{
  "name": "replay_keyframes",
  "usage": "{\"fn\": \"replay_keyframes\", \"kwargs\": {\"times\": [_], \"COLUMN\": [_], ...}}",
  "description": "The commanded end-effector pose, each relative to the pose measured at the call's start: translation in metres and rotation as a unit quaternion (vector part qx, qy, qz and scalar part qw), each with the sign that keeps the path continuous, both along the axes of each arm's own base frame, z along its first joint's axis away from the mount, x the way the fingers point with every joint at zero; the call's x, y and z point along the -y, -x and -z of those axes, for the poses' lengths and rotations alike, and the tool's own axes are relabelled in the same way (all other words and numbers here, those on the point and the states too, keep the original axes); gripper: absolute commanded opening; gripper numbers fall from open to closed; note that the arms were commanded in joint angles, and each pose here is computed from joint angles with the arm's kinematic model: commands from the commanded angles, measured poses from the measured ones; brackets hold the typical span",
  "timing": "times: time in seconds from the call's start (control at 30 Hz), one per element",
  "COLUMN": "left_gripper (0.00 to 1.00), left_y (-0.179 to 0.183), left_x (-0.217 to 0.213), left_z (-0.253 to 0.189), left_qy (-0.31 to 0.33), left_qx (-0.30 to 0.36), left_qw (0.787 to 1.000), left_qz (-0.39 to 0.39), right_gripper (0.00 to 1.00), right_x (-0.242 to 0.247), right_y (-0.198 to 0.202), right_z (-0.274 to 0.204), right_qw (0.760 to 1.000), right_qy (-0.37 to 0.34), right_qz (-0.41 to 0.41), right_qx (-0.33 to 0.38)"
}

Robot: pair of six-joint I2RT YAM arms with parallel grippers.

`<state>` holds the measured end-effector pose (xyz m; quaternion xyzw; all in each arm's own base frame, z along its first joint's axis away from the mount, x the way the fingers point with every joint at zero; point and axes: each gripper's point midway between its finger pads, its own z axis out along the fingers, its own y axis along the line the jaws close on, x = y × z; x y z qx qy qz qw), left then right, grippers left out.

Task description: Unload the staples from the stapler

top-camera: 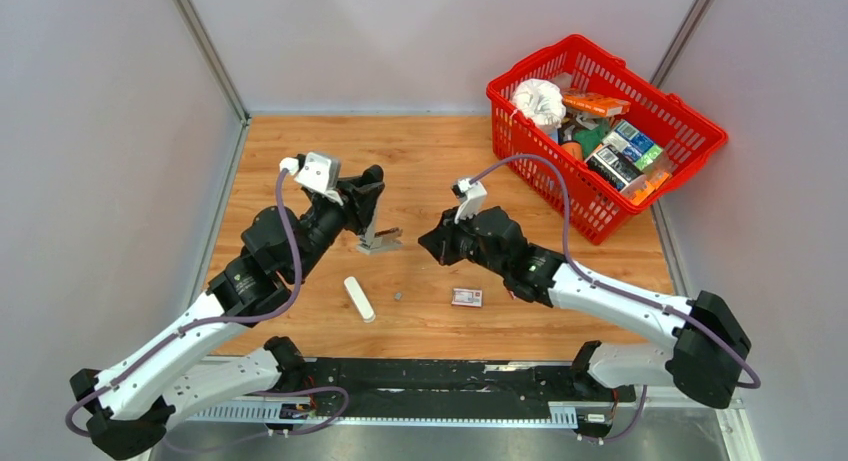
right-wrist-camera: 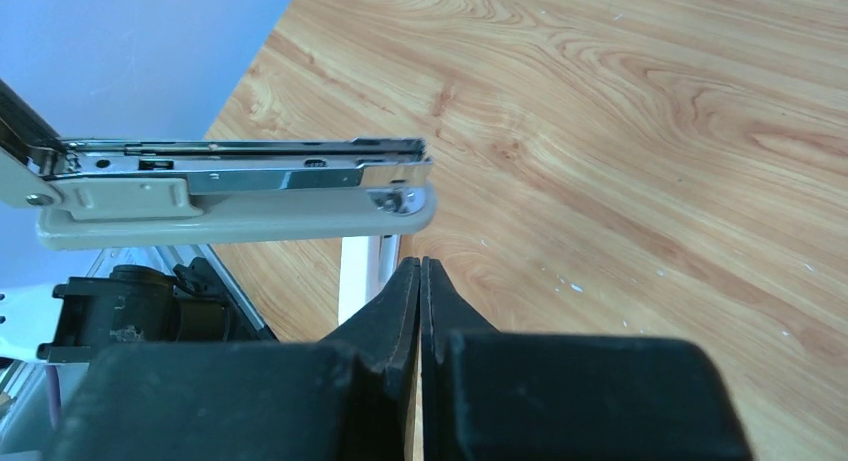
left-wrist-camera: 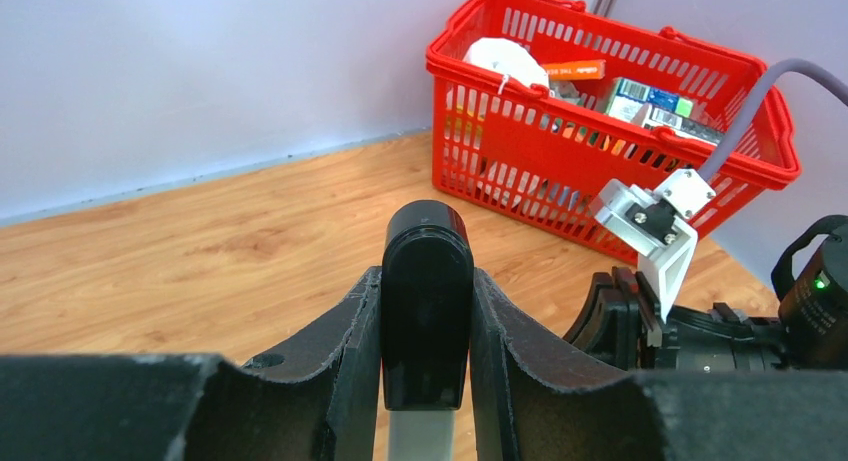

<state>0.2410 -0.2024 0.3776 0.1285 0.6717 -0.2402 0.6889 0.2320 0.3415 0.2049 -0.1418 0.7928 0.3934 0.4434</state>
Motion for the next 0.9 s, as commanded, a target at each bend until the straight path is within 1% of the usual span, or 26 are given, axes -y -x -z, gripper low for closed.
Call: {"fn": "replay_keyframes", "kwargs": {"times": [0.0,0.17,0.23,0.3,0.43,0.73,0.87], "left_gripper": [0.0,0.0,0.0,0.0,0.0,0.0,0.0], "left_y": [0.01,0.017,0.018,0.018,0.018,0.02,0.023], "left_x": [-0.012,-0.015,-0.015,-0.015,-0.014,-0.011,-0.01], "left_z": [-0.042,-0.052,-0.055,-0.057,-0.061,-0.066,-0.063], "left_qy": [0.056,0.074,0.076,0.078,0.079,0.09,0.093], "left_qx": [0.043,0.052,0.055,0.056,0.059,0.057,0.05], "left_qw": [0.998,0.996,0.996,0.995,0.995,0.994,0.994], "left_qz": [0.001,0.009,0.011,0.012,0.014,0.025,0.031], "right_gripper": [0.02,0.02,0.01,0.01,0.01,0.0,0.0], "right_x": [0.017,0.015,0.006,-0.004,-0.021,-0.058,-0.066], "right_y": [0.002,0.016,0.03,0.038,0.052,0.048,0.039], "right_z": [-0.005,0.004,0.007,0.004,0.008,0.023,0.021], "right_qw": [0.999,0.999,0.998,0.996,0.994,0.988,0.988], "right_qy": [0.029,0.013,-0.001,-0.021,-0.026,-0.067,-0.08], "right_qz": [0.017,-0.001,-0.034,-0.054,-0.077,-0.083,-0.072], "right_qx": [0.002,-0.034,-0.056,-0.061,-0.072,-0.11,-0.108]}}
